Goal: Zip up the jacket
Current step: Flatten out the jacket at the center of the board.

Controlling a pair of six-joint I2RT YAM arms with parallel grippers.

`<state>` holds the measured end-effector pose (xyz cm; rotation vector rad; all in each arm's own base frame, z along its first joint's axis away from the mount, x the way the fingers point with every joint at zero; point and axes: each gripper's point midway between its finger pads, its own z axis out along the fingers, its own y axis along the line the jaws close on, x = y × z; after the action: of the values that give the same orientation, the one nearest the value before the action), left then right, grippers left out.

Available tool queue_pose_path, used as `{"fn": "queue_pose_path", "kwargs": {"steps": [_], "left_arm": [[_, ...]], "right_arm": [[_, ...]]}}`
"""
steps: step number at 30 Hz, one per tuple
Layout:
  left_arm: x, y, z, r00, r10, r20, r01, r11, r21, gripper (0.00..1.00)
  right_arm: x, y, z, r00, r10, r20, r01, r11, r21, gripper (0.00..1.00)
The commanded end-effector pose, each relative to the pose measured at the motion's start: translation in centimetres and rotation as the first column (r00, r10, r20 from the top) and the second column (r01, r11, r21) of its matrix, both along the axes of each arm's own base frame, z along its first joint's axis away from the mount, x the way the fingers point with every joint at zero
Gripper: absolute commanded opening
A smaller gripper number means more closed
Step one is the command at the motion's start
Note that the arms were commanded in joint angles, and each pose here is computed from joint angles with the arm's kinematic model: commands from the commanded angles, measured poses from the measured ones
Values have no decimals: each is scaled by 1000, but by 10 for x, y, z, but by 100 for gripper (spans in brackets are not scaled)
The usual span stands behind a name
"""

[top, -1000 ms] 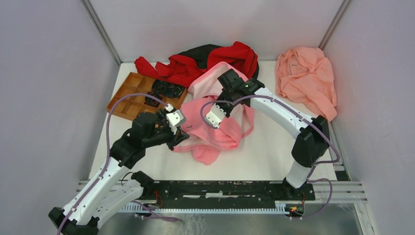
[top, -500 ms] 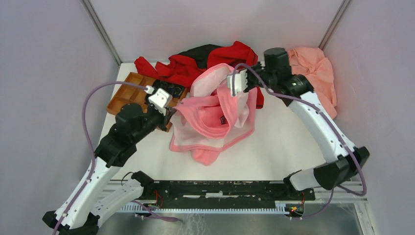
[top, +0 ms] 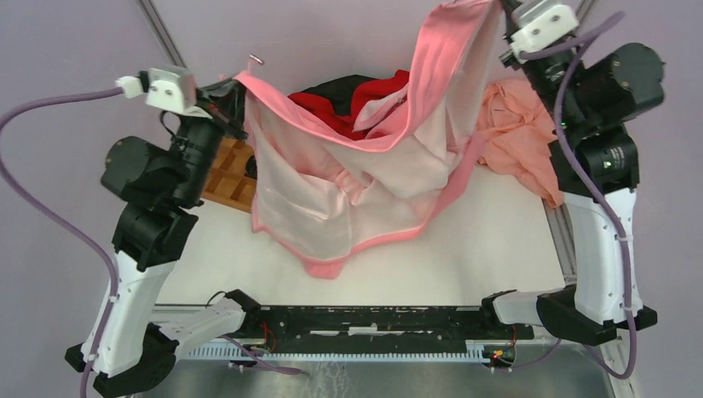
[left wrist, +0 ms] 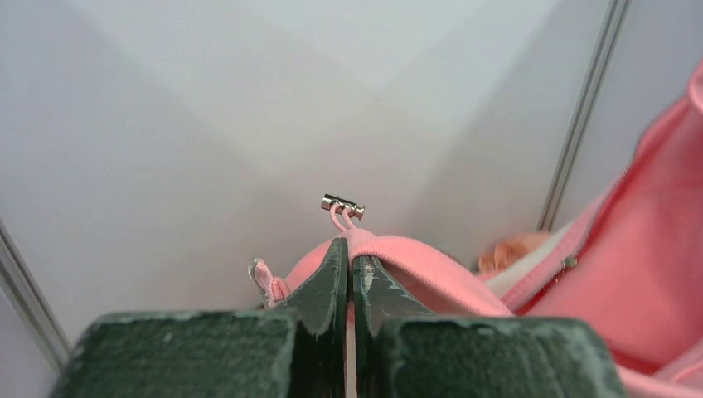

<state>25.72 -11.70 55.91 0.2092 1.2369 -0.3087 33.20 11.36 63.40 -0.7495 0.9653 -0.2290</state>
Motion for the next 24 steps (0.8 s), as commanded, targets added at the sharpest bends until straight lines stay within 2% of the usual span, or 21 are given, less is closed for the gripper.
{"fn": "queue_pose_path", "kwargs": {"steps": [1, 6, 11, 17, 24], "left_arm": [[-37, 37, 96, 971, 76, 228, -18, 970, -244, 2], [-48, 55, 112, 957, 134, 258, -56, 956, -287, 2], [-47, 64, 103, 957, 181, 228, -113, 953, -281, 2], [-14, 45, 57, 977, 177, 119, -151, 968, -200, 2], [46, -12, -4, 997, 64, -48, -70, 989, -133, 2]], "right_arm": [[-54, -37, 80, 982, -69, 178, 22, 967, 252, 0], [-72, -55, 93, 972, -130, 198, 66, 952, 299, 0], [-78, -63, 83, 974, -160, 161, 107, 950, 294, 0], [-58, -77, 25, 968, -253, 5, 242, 930, 276, 0], [-14, -67, -66, 952, -253, -174, 290, 926, 241, 0]]}}
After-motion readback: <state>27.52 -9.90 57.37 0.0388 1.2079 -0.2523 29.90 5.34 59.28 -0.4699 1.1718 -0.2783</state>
